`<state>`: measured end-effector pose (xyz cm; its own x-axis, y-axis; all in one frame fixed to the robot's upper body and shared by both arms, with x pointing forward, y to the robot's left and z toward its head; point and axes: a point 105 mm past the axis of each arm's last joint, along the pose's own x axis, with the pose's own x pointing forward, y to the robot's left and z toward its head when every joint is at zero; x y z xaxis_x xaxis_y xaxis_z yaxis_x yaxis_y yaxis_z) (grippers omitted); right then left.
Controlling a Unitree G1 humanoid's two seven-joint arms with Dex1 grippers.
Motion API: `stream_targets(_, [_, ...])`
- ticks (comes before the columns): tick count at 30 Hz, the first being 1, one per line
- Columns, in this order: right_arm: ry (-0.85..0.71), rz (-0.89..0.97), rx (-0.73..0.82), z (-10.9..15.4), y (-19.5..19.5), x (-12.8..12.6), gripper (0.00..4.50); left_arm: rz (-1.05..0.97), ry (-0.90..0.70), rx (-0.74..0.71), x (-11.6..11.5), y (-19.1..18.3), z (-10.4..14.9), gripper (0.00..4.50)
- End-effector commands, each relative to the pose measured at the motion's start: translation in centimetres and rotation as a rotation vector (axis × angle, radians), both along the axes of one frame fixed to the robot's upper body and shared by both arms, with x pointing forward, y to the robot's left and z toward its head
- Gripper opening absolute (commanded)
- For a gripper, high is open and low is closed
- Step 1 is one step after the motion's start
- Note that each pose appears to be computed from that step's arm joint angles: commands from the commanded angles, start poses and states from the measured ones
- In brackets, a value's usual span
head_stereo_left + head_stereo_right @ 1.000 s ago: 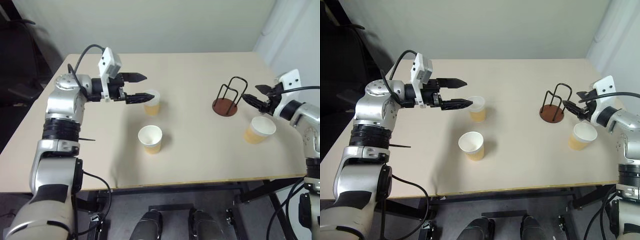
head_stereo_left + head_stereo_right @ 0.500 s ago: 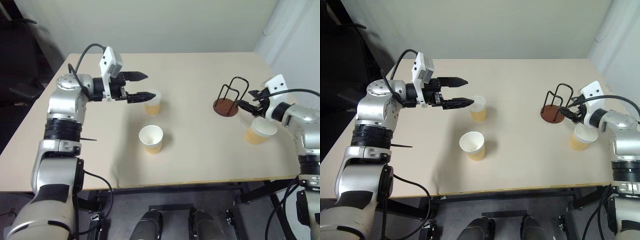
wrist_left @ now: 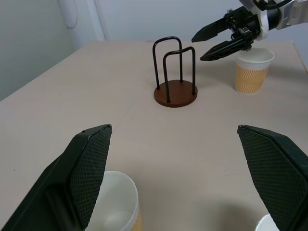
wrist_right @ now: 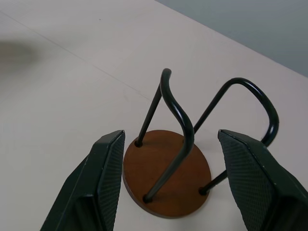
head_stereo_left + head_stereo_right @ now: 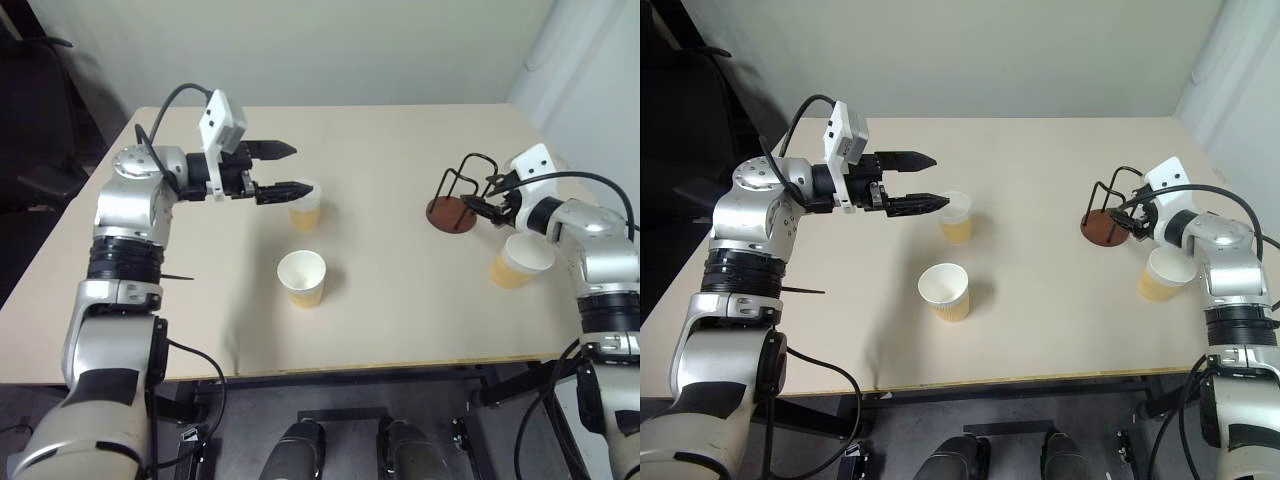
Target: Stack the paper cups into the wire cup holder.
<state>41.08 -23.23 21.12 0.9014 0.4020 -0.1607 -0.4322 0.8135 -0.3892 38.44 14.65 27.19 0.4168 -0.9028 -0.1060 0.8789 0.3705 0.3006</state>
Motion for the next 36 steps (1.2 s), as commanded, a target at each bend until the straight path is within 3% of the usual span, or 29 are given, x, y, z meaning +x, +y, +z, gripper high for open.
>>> stream_targets(1, [-0.069,0.006,-0.017,1.8,0.5,0.5,3.11,0.000,-0.067,-0.018,-0.5,0.2,1.8,4.48])
stream_targets(11, [-0.070,0.012,-0.035,1.6,0.7,1.0,3.11,0.008,-0.070,-0.017,-0.6,0.3,1.9,4.48])
stream_targets(14, [-0.070,0.008,-0.042,1.6,0.6,1.1,2.47,0.009,-0.071,-0.017,-0.6,0.3,1.9,4.50])
stream_targets(20, [-0.071,0.005,-0.053,1.7,0.4,1.2,0.23,0.011,-0.074,-0.015,-0.6,0.3,2.0,4.50])
stream_targets(21, [-0.070,0.007,-0.053,1.7,0.3,1.2,0.02,0.011,-0.074,-0.015,-0.6,0.3,2.0,4.50])
stream_targets(27, [-0.041,0.142,-0.071,2.3,1.6,-0.4,0.02,0.008,-0.069,-0.002,-0.6,0.4,2.0,4.50])
stream_targets(36, [-0.012,0.386,-0.105,4.0,5.6,-4.7,0.02,-0.006,-0.054,0.070,-0.6,1.1,1.7,4.50])
